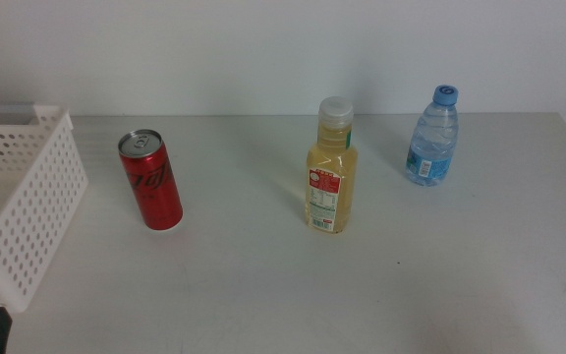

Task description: Use arms to grab the bottles and put them into the dustbin to the left of the table.

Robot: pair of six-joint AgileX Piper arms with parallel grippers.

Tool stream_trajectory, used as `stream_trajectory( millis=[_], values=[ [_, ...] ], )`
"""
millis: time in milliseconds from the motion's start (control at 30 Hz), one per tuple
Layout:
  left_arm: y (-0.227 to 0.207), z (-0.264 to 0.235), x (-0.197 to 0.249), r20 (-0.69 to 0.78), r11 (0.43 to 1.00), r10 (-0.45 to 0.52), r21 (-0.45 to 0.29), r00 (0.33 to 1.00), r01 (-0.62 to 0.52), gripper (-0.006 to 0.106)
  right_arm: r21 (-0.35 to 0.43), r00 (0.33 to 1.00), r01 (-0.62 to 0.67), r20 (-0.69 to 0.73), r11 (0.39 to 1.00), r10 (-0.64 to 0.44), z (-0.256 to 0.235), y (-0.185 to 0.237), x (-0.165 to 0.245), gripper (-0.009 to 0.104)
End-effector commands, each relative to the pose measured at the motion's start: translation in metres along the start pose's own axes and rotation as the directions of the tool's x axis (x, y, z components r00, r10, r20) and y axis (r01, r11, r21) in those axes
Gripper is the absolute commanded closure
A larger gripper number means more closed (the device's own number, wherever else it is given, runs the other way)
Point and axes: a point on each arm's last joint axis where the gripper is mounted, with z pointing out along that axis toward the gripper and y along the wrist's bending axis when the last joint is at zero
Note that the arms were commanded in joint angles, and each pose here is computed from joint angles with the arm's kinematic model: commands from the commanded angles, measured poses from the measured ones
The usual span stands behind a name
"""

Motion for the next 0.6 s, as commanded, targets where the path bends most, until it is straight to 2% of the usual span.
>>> stream_trajectory(
  millis=[0,100,400,567],
  values=[
    [-0.002,-0.001,-0.008,0.100,0.999,-0.043,0.029,0.994,0.040,0.007,0.022,0.994,0.015,0.106,1.000,-0.018,-0.003,-0.002,-0.011,0.029],
    [-0.004,0.001,-0.009,0.085,0.995,-0.078,0.068,0.993,0.072,0.007,0.022,0.994,0.015,0.106,1.000,-0.018,-0.003,-0.002,-0.011,0.029],
    [-0.020,0.023,-0.016,0.059,0.976,-0.026,0.219,0.998,0.012,0.007,0.022,0.994,0.015,0.106,1.000,-0.018,-0.003,-0.002,-0.011,0.029],
    [-0.029,0.042,-0.014,0.015,0.962,-0.031,0.273,0.999,0.026,0.007,0.022,0.994,0.015,0.106,1.000,-0.018,-0.003,-0.002,-0.011,0.029]
  ],
)
